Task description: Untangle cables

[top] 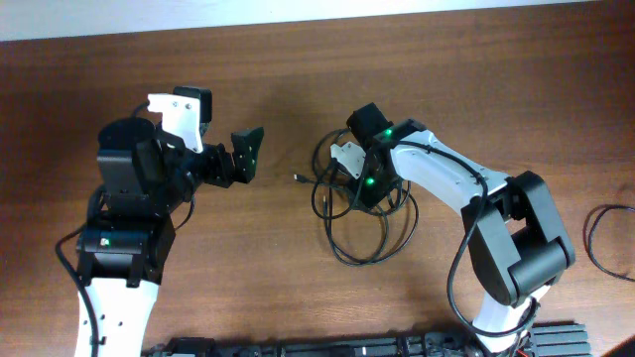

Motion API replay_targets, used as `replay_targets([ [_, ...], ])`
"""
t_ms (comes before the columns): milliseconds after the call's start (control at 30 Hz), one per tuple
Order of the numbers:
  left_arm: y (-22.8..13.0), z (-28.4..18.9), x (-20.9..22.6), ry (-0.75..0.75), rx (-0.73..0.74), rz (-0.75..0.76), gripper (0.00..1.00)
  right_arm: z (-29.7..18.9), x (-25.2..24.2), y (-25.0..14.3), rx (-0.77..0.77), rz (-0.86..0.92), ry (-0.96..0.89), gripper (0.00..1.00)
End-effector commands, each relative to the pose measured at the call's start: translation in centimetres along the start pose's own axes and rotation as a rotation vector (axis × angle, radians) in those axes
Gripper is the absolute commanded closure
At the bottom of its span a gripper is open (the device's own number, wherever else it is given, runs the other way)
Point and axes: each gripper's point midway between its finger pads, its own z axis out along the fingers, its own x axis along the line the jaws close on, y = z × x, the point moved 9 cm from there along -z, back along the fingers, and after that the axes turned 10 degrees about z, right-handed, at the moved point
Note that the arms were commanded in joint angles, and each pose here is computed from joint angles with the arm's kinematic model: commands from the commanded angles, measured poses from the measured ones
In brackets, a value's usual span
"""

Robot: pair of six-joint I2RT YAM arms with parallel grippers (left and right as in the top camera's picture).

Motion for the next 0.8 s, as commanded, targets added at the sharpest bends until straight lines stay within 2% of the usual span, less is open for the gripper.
replay_targets([
  [0, 0.1, -0.2, 0.1, 0.011, -0.007, -0.004, 0.01, 0.2, -0.1, -0.2, 0.010, -0.002, -0.003, 0.70],
  [67, 0.1, -0.2, 0.1, 0.011, -0.007, -0.004, 0.01, 0.2, -0.1, -0.2, 0.010, -0.002, -0.003, 0.73],
  [200, 0.1, -0.2, 0.1, 0.011, -0.007, -0.004, 0.01, 0.2, -0.1, -0.2, 0.010, -0.002, -0.003, 0.96],
  [400, 0.1, -0.2, 0.1, 0.011, -0.007, -0.004, 0.01, -0.1, 0.0, -0.8, 0.056, 0.089, -0.002, 0.96],
  [500, 0.1, -0.2, 0.1, 0.011, -0.007, -0.004, 0.01, -2.2, 0.6, -0.5, 0.103, 0.102, 0.004, 0.96],
  [633, 0.1, -0.2, 0.1, 0.011, -0.007, -0.004, 0.01, -7.2, 1.8, 1.2, 0.096, 0.100, 0.003, 0.96],
  [767, 0.1, -0.2, 0.1, 0.011, -0.007, -0.004, 0.01, -12.5, 3.1, 3.0, 0.011, 0.077, 0.000, 0.96],
])
